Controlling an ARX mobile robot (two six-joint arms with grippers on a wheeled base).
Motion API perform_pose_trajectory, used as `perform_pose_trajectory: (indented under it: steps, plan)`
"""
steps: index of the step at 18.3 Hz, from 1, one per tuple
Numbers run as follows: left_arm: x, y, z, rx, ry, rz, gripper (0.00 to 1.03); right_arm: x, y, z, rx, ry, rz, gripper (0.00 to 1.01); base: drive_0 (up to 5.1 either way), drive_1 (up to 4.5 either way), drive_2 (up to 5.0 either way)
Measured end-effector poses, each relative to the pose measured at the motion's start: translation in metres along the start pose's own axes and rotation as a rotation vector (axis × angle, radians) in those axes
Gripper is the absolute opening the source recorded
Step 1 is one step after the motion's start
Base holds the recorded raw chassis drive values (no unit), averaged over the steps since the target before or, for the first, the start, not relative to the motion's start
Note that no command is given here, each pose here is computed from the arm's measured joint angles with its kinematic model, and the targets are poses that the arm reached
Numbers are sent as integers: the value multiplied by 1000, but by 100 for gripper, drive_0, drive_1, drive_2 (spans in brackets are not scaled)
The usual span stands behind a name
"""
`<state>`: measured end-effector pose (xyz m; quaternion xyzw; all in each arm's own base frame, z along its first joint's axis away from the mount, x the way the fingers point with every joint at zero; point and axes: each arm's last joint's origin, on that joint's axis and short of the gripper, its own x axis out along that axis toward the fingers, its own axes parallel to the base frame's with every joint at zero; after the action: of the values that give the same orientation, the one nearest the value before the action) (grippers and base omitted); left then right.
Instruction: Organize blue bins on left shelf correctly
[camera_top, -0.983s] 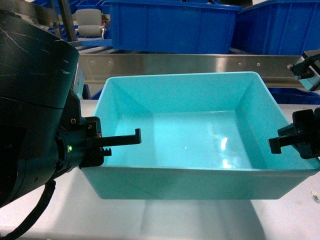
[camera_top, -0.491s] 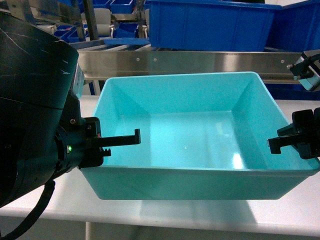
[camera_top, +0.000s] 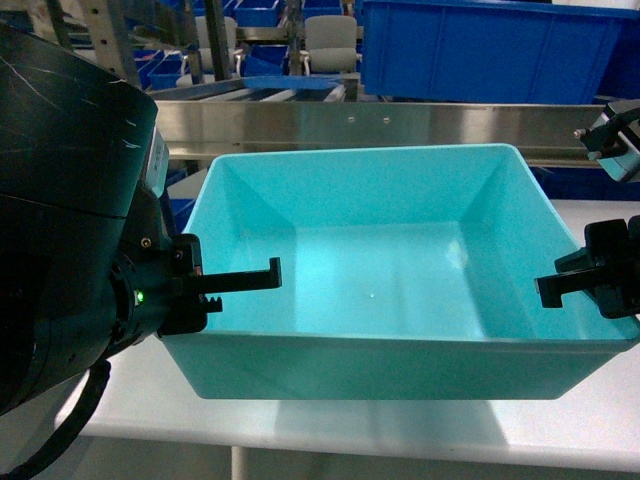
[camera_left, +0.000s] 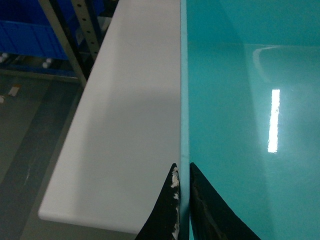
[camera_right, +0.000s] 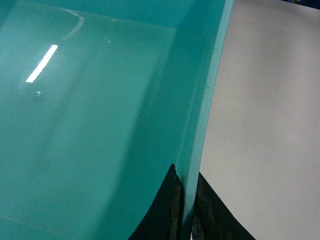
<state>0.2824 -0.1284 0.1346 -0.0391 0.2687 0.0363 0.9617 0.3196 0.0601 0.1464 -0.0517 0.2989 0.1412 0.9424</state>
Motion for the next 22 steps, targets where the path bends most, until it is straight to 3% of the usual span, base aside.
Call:
perform_pose_trajectory:
  steps: [14, 22]
  plan:
    - [0, 0, 0, 0, 0, 0, 2, 0, 0, 0, 0, -3, 0, 3, -500, 241, 241]
    - [0, 0, 0, 2, 0, 0, 2, 0, 0, 0, 0, -2, 0, 3, -473, 358, 138]
